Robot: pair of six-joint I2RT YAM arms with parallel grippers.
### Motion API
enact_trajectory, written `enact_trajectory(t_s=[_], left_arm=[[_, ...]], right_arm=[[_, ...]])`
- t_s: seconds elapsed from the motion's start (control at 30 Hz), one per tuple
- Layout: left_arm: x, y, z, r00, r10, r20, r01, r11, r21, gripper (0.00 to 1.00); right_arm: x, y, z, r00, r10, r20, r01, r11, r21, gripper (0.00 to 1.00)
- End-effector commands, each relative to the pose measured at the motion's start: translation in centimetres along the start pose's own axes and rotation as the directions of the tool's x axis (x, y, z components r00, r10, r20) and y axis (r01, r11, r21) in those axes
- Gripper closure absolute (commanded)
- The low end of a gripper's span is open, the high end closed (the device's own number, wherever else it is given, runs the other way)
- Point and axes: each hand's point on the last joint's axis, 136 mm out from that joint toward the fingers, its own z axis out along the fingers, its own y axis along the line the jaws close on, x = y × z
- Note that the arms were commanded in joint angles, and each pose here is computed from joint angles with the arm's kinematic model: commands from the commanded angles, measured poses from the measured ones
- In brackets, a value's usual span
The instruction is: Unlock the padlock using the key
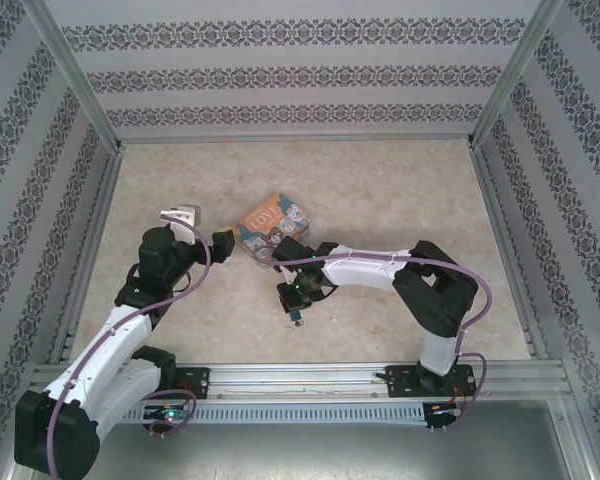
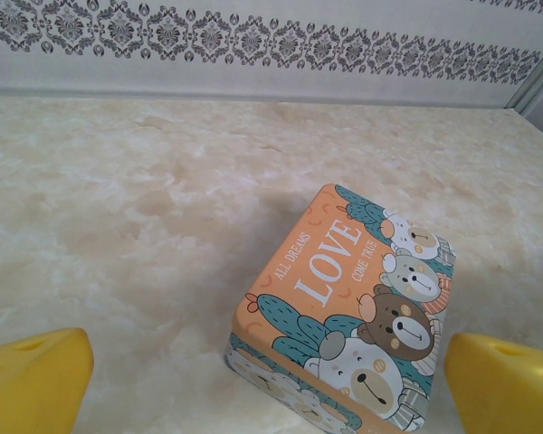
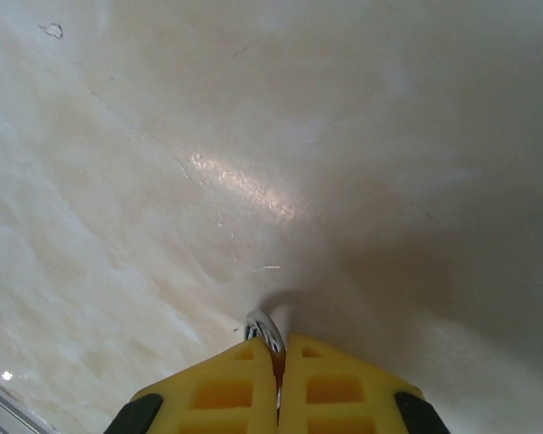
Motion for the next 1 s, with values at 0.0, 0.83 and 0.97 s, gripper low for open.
enact_trajectory(t_s=[0.0, 0.83, 0.97], left_arm=[[-1.1, -0.2, -0.2, 0.999, -0.007, 0.042, 0.006, 1.0, 0.012, 0.01], [-1.3, 0.1, -0.6, 0.998, 0.037, 0.041, -0.037, 0.999, -0.008, 0.01], [-1.3, 0.3, -0.6, 0.998, 0.049, 0.038, -0.048, 0.999, -0.022, 0.01]], right_arm=[[0.7, -0.7, 1.1, 0.999, 0.026, -0.025, -0.025, 0.999, 0.033, 1.0], [0.3, -0.6, -2.0, 0.998, 0.003, 0.062, -0.007, 0.999, 0.053, 0.72], [0.4, -0.8, -3.6, 0.995, -0.009, 0.104, 0.002, 0.998, 0.062, 0.67]])
